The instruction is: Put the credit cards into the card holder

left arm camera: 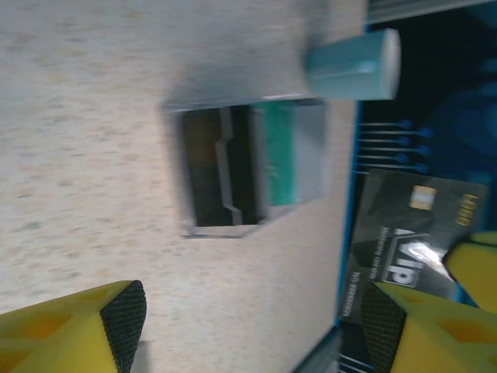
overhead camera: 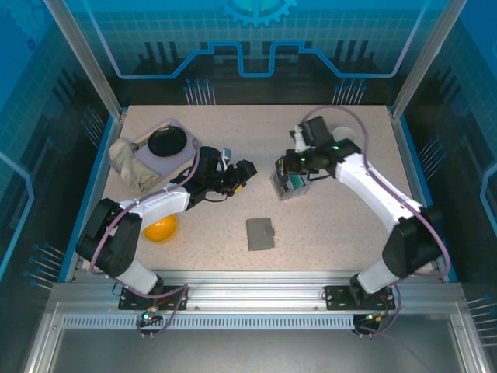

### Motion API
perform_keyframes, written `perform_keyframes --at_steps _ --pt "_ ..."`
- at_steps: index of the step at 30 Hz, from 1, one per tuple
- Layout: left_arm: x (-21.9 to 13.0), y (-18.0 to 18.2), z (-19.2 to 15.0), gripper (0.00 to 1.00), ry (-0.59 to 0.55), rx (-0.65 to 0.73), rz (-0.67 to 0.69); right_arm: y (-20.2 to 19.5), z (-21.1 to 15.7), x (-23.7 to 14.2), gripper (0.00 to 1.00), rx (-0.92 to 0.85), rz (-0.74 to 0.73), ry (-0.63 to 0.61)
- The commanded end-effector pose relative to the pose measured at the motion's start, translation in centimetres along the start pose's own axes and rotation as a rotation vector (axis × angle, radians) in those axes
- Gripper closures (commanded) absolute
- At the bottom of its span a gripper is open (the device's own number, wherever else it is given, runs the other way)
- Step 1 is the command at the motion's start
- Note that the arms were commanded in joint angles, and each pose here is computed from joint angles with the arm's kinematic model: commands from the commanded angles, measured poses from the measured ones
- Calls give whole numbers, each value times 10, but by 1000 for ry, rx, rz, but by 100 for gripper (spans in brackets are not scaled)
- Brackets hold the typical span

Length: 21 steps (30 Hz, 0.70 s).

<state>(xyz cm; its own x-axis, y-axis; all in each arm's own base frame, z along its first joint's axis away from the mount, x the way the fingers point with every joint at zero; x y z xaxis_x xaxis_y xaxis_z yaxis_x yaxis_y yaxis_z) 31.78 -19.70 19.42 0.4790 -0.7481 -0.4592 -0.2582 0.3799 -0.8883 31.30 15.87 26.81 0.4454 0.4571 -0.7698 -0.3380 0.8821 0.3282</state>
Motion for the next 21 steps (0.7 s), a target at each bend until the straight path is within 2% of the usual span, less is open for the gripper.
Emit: perform_keyframes --at_steps 1,4,8,11,13,17,20,21 --pt "-6 -36 -3 24 107 48 -204 6 6 -10 100 150 351 -81" --pt "-4 -51 -4 26 155 56 -294 3 6 -15 100 191 413 -96" --pt "0 -61 -4 31 193 66 -320 3 7 -16 100 231 486 -107" --pt "1 -67 -6 39 213 72 -340 1 9 -14 100 253 527 -111" --pt "0 -71 -7 56 217 72 -356 -2 9 -11 100 272 532 -101" --pt "-2 -72 -7 83 209 73 -356 -7 7 -6 99 299 555 -91" --pt "-3 -73 -7 98 204 78 -354 -9 7 -5 96 306 577 -83" --pt "-2 -74 -7 100 203 81 -354 -9 8 -6 95 297 595 -81"
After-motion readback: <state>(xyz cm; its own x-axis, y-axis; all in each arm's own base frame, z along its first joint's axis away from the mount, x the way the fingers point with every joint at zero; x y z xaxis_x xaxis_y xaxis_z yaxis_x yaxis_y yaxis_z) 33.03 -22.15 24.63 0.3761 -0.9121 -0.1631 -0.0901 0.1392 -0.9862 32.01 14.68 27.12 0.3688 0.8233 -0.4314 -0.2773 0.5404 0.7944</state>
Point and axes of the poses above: each hand's point on the last joint's axis, 136 mm out from that joint toward the fingers, its own x axis out along the fingers, its own y axis along the line the jaws close on, z = x × y, the point moved 9 cm from there along -x, back along the fingers, and after that the axes turned 12 degrees about -x, right-handed, at the moved point
